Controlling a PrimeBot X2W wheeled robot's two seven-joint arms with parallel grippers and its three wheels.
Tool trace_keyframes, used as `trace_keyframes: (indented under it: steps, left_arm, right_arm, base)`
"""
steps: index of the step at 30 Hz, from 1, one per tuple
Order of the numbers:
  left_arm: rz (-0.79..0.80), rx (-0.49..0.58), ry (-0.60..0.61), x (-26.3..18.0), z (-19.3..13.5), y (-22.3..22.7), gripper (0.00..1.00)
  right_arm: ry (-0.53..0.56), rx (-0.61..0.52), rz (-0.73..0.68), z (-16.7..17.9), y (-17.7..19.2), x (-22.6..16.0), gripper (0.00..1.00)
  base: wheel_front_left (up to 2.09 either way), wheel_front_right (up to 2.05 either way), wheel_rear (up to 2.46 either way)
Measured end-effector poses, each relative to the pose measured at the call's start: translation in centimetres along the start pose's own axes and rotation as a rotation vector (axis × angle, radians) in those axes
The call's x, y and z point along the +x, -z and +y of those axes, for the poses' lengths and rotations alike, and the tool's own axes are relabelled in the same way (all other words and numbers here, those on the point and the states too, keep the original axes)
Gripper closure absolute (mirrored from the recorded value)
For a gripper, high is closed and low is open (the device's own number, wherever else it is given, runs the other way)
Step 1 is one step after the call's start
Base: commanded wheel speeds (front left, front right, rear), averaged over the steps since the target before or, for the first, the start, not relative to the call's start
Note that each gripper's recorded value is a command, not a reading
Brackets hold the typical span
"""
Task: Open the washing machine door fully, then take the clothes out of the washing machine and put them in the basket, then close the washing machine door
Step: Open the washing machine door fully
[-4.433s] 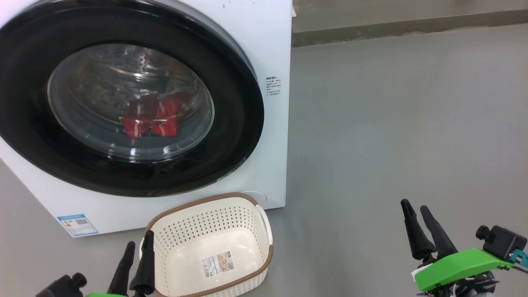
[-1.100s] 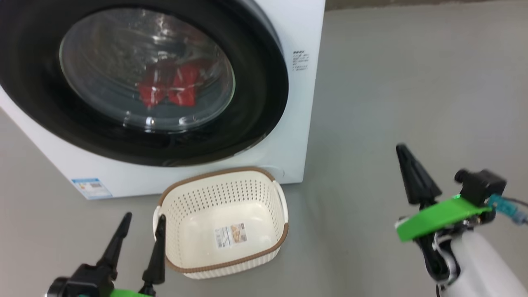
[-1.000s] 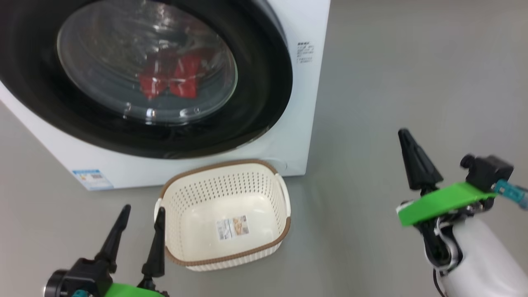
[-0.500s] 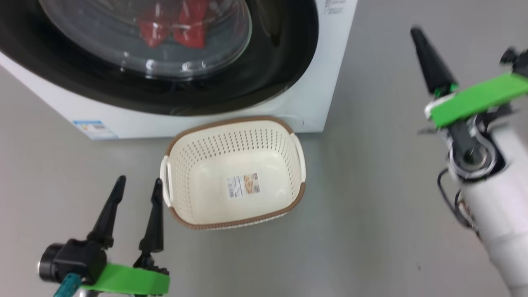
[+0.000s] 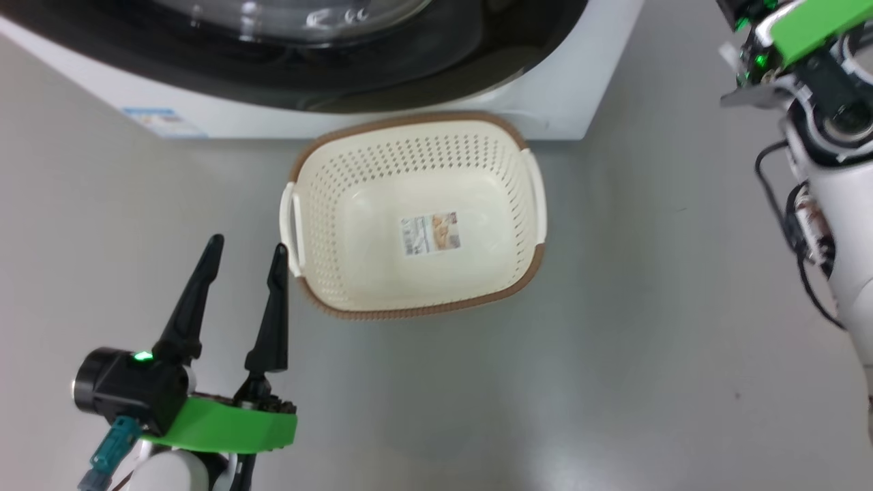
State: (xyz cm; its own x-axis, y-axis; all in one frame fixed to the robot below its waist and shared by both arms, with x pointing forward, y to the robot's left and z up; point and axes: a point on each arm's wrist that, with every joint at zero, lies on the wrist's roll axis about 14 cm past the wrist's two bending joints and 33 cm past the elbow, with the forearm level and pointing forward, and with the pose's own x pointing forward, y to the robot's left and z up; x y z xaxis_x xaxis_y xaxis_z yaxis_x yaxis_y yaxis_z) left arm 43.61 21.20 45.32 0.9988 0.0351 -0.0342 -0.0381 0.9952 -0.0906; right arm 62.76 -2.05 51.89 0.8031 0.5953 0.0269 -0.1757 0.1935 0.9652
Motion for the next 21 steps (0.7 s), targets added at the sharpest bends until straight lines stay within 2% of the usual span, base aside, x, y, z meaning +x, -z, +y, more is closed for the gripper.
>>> trace_keyframes:
  steps: [10, 21]
  left_arm:
    - [0.057, 0.026, -0.046, -0.3, 1.7, 1.8, 0.00]
    - [0.083, 0.039, -0.063, -0.1, 2.3, 2.8, 0.00]
  right_arm:
    - [-0.070, 0.153, 0.192, -0.6, 2.9, 3.3, 1.00]
    - [-0.094, 0.158, 0.284, -1.1, 4.0, 4.6, 1.00]
  base:
    - [0.00, 0.00, 0.00]
    - [0.00, 0.00, 0.00]
